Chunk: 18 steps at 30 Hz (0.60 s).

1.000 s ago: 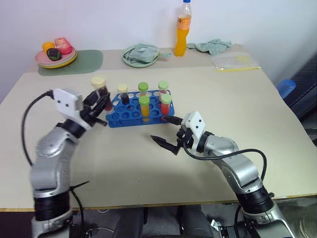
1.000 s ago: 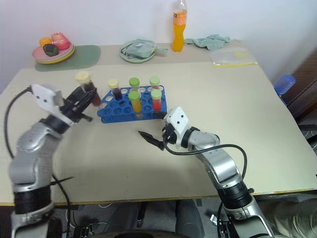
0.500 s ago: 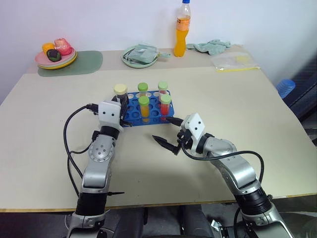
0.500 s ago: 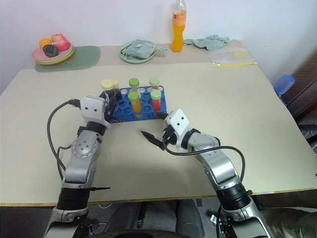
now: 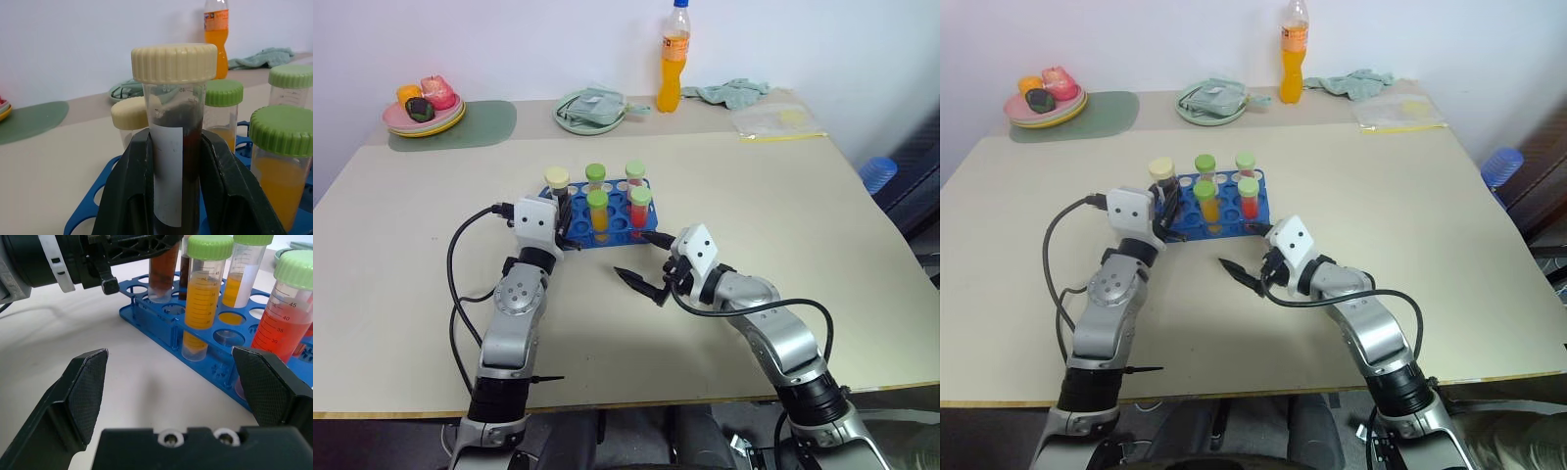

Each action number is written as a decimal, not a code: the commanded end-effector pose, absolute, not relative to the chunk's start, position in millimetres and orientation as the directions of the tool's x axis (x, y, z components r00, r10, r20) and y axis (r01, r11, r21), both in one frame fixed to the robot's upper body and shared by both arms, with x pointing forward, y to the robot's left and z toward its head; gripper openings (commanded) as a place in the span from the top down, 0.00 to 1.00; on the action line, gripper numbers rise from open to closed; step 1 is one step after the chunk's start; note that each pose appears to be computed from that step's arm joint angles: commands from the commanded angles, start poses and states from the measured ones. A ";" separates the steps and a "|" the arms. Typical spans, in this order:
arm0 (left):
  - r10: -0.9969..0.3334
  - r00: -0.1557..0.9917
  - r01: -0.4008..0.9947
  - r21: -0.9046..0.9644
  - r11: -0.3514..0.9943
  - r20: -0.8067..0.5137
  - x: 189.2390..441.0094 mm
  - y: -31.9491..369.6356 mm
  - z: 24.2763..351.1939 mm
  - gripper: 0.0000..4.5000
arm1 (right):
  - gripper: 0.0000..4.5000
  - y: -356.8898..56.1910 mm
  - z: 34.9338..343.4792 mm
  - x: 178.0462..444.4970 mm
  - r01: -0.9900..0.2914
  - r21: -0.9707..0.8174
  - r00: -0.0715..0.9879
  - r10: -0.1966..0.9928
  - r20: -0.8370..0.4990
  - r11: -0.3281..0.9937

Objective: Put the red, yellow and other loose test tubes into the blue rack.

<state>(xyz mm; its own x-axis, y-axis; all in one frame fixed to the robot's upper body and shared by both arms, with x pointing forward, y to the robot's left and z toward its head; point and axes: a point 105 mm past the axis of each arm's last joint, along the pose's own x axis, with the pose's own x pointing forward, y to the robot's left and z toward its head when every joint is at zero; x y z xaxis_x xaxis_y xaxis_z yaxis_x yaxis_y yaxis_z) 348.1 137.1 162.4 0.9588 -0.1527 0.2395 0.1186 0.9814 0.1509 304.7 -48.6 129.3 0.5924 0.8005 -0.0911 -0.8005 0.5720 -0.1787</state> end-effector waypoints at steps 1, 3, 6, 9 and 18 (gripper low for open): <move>-0.137 0.966 0.095 0.193 0.977 0.219 344.3 140.3 159.4 0.84 | 0.00 -46.3 140.4 301.9 -0.799 -0.194 0.587 0.809 -0.046 0.569; -0.129 0.968 0.084 0.210 0.974 0.215 343.2 142.3 158.5 0.84 | 0.00 -45.7 139.5 301.5 -0.802 -0.190 0.584 0.810 -0.047 0.567; -0.123 0.970 0.075 0.220 0.973 0.209 342.6 143.2 157.3 0.84 | 0.00 -44.5 138.7 300.9 -0.804 -0.184 0.581 0.812 -0.047 0.565; -0.125 0.971 0.083 0.203 0.976 0.206 342.7 140.8 156.3 0.84 | 0.00 -44.5 138.4 300.9 -0.805 -0.180 0.581 0.813 -0.048 0.565; -0.136 0.968 0.109 0.132 0.985 0.210 344.3 137.3 154.6 0.42 | 0.00 -47.7 141.0 301.3 -0.796 -0.191 0.591 0.805 -0.043 0.574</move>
<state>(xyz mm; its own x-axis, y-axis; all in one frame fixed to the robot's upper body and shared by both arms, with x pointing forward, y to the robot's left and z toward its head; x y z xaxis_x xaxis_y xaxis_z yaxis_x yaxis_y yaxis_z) 346.5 137.1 143.8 0.9777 -0.1340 0.1619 0.1113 0.9836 0.1420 304.2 -48.1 128.4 0.5920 0.8008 -0.0909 -0.8013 0.5728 -0.1727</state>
